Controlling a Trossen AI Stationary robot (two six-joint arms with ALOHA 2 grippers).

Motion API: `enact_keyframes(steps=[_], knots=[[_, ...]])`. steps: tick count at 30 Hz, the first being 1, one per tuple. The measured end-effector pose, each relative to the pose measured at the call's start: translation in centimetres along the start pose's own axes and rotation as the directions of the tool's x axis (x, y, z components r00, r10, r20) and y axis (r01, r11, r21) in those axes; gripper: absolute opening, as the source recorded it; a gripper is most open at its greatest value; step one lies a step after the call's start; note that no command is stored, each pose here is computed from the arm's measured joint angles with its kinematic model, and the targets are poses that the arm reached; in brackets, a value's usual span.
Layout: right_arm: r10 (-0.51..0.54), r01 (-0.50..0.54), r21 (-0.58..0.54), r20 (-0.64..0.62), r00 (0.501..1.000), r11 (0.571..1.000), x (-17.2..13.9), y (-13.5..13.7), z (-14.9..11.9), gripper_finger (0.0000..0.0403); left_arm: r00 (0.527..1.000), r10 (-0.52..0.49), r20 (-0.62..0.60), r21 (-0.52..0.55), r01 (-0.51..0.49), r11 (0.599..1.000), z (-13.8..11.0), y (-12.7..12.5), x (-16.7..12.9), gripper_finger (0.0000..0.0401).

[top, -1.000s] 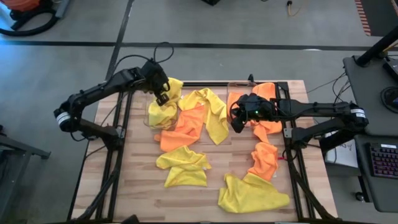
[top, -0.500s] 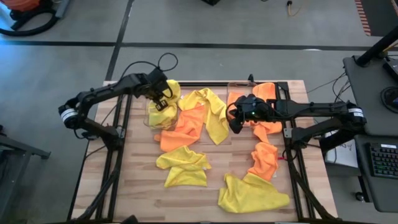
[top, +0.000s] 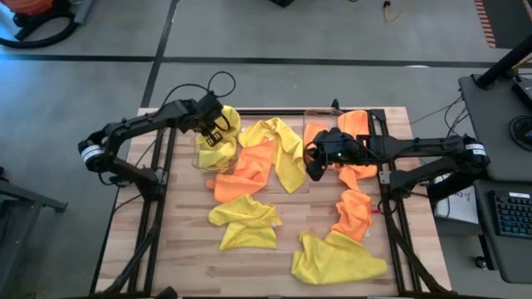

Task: Sort microfiber towel by color & place in baskets
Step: Put the yellow microfiber cloth into the left transparent bin

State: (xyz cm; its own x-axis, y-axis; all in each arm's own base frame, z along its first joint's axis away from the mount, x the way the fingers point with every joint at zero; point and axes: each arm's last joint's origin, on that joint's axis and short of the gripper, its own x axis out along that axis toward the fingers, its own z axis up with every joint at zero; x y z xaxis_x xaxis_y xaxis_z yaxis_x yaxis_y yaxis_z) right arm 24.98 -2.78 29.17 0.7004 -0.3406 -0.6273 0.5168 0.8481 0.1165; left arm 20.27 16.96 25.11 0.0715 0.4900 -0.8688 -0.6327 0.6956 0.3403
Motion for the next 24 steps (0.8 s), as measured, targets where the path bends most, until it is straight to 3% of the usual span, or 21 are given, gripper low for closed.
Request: enact_keyframes(steps=[8,13,20,24], knots=[[0.006,-0.006,-0.007,-0.001,1.0,1.0,-0.1,0.2,-0.1,0.0009,0.994,-0.005,-0.105,0.061,0.012,0.998,-0.6,0.3,-1.0,0.0182],[0.004,-0.004,-0.008,0.0,1.0,1.0,-0.1,0.2,-0.1,0.0009,0.99,-0.006,-0.139,0.073,0.017,0.997,-0.2,1.0,-2.8,0.0229],[-0.019,0.019,-0.008,0.01,1.0,1.0,-0.1,0.1,0.0,0.0009,1.0,-0.004,0.026,0.067,0.003,0.998,2.4,2.1,-5.6,0.0232],[-0.021,0.021,-0.009,0.008,1.0,1.0,0.0,0.1,-0.1,0.0009,0.968,-0.13,0.213,0.094,0.112,0.989,4.1,2.3,-5.9,0.0194]])
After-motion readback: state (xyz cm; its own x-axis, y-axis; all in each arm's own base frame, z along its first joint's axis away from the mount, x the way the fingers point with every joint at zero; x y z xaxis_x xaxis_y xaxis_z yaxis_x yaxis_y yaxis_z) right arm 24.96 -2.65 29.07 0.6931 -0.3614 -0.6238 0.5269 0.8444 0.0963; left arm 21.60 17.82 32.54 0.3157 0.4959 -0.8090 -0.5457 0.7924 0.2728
